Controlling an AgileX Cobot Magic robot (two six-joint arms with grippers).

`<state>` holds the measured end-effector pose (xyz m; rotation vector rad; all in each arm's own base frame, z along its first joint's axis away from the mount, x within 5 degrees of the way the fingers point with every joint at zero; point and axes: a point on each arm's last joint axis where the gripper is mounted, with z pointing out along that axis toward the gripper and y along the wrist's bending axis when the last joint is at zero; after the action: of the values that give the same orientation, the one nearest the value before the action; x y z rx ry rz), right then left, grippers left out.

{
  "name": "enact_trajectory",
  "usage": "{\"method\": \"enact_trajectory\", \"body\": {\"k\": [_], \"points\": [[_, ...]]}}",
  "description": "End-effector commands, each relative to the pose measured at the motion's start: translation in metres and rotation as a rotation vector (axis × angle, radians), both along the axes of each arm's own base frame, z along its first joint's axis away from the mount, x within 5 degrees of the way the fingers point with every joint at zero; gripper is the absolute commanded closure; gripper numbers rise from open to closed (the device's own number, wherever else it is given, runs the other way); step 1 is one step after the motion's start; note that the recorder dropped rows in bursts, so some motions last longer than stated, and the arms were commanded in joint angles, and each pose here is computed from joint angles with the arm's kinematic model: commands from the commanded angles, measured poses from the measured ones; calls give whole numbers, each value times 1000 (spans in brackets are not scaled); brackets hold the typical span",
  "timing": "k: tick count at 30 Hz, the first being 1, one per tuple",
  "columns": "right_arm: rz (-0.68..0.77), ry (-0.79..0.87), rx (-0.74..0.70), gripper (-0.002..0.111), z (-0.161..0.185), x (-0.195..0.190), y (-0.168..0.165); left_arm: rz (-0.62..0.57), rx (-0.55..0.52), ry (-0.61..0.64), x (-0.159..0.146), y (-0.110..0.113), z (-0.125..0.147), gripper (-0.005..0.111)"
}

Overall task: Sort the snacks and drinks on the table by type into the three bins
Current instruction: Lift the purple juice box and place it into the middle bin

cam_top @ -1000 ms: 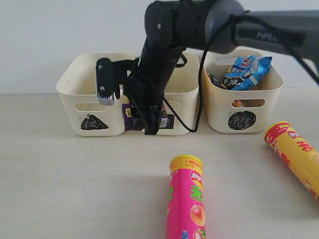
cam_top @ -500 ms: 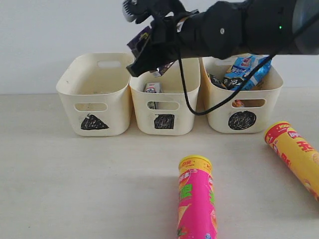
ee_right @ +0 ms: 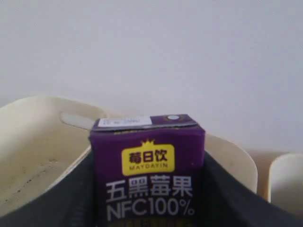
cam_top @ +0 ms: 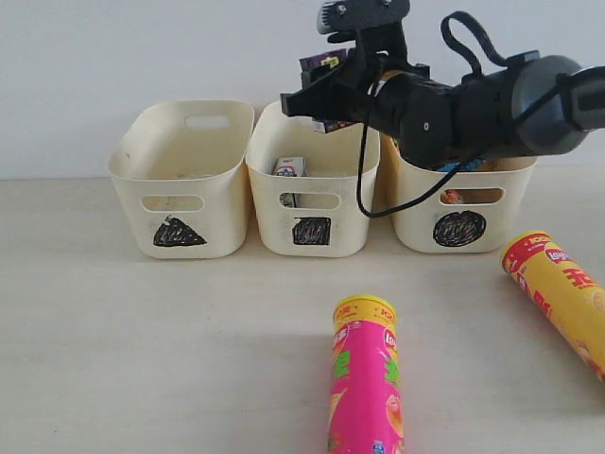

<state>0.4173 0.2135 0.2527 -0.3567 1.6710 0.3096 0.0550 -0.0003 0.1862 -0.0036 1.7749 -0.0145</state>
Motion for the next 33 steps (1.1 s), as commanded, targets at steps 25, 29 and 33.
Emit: {"method": "enact_trajectory", "body": {"k": [25,29,33], "points": [[-5,147,-68,49,-35,70,2,4,-7,-13,0,0,2,102],[-4,144,-73,39,-35,70,2,4,-7,-13,0,0,2,102],[4,155,-110,39,-34,68,1,4,-7,-13,0,0,2,102]]}}
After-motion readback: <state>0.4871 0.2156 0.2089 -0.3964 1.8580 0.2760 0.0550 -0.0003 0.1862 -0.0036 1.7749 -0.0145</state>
